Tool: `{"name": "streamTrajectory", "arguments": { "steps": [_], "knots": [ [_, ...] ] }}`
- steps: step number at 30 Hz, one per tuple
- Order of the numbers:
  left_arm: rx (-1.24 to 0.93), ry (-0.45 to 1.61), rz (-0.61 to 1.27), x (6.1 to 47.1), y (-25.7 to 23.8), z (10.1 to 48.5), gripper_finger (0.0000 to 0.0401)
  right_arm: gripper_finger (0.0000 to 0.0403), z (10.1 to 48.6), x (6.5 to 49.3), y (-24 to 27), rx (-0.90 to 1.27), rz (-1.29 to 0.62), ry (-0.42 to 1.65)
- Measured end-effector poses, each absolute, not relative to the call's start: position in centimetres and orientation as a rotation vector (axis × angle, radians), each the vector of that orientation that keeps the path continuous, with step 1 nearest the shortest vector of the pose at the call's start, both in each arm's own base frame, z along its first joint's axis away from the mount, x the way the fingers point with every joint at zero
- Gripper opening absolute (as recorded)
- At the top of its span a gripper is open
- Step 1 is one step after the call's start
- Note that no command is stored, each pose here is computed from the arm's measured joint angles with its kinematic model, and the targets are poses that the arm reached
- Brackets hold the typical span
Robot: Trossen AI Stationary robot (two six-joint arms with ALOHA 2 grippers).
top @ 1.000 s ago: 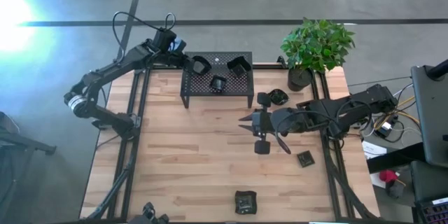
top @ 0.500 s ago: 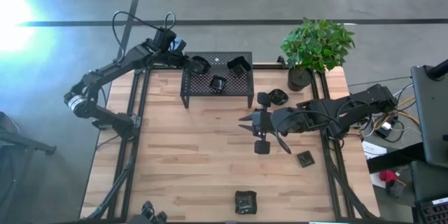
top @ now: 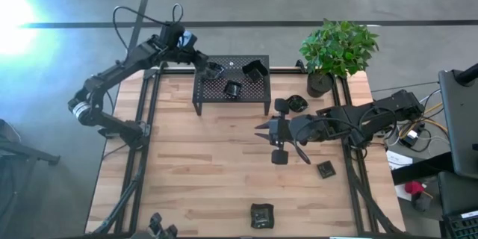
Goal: Pick & Place Mini shaped plates
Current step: Stack the leaf shaped plate on top of the leaf shaped plates on the shelf
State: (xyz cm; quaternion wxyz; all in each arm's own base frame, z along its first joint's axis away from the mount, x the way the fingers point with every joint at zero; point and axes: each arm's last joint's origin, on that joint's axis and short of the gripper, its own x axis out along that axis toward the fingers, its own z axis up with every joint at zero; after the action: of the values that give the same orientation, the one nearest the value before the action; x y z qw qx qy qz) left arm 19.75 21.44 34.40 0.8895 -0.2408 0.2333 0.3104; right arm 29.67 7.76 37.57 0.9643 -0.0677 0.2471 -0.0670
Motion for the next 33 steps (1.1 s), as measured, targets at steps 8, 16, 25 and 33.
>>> {"name": "streamTrajectory", "arguments": {
  "steps": [8, 16, 25, 33],
  "knots": [
    [-0.406, 0.494, 0.513, 19.3, 19.0, 37.4, 0.0076, 0.0068, 36.9, 29.0, 7.5, -0.066, -0.169, 0.584],
    [-0.294, 0.435, 0.352, 19.0, 12.8, 39.5, 0.0076, 0.0073, 35.3, 28.2, 6.7, 0.039, -0.259, 0.721],
    [-0.097, 0.458, 0.093, 19.7, 5.0, 39.0, 0.0076, 0.0069, 33.6, 27.5, 7.6, 0.123, -0.114, 0.872],
    [0.063, 0.506, -0.029, 20.9, -1.4, 37.2, 0.0076, 0.0067, 31.0, 26.5, 10.0, 0.062, -0.006, 0.959]
  ]
}}
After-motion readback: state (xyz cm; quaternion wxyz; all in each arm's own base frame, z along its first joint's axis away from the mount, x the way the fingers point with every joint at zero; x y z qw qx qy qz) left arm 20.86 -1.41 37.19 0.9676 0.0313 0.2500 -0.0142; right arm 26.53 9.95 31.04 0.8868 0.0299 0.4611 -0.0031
